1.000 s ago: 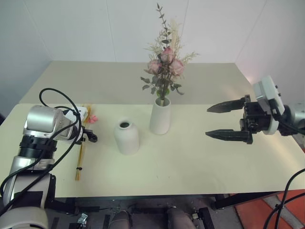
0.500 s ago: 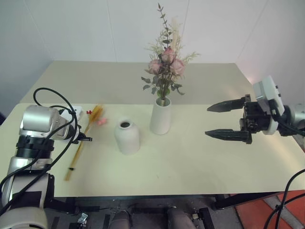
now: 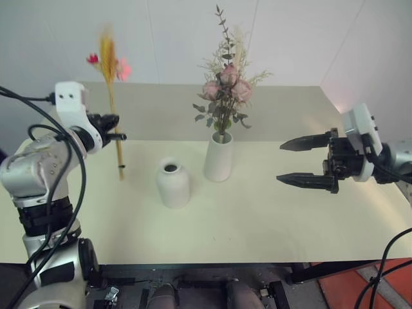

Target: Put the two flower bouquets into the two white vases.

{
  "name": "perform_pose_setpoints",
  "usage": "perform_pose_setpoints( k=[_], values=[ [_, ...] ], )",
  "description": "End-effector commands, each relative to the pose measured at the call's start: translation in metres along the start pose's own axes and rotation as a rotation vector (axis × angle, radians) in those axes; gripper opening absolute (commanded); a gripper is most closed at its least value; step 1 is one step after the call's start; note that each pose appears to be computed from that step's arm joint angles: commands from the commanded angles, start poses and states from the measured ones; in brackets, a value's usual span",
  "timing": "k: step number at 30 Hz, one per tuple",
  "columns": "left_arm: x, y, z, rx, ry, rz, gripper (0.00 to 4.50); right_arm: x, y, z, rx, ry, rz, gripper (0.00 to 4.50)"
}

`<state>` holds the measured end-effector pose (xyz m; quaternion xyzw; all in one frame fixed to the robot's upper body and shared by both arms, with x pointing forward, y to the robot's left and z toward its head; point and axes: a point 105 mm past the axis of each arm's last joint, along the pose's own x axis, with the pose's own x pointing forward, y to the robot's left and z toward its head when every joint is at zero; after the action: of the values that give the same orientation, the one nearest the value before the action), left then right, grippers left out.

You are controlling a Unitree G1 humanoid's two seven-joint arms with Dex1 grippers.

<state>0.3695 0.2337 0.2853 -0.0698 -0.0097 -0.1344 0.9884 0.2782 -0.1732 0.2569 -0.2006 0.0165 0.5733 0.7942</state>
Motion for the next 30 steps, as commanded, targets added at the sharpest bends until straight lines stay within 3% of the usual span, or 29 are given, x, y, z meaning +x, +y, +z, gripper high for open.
perform_pose_setpoints(
  k=[1, 6, 12, 20, 30],
  values=[
    [-0.018, -0.041, 0.056, -0.008, -0.234, -0.277, 0.05, -0.003, 0.0, 0.008, -0.047, -0.026, -0.03, 4.5],
    [-0.029, -0.077, 0.078, -0.076, -0.357, -0.541, 0.05, -0.004, 0.003, 0.007, -0.042, -0.034, -0.055, 4.5],
    [-0.026, -0.111, 0.062, -0.058, -0.305, -0.753, 0.05, -0.005, 0.008, 0.006, -0.038, -0.041, -0.089, 4.5],
    [-0.024, -0.121, 0.044, 0.008, -0.231, -0.845, 0.05, -0.007, 0.015, 0.002, -0.016, -0.044, -0.13, 4.5],
    [-0.026, -0.12, 0.04, 0.032, -0.226, -0.847, 0.05, -0.008, 0.017, 0.0, -0.005, -0.041, -0.139, 4.5]
  ],
)
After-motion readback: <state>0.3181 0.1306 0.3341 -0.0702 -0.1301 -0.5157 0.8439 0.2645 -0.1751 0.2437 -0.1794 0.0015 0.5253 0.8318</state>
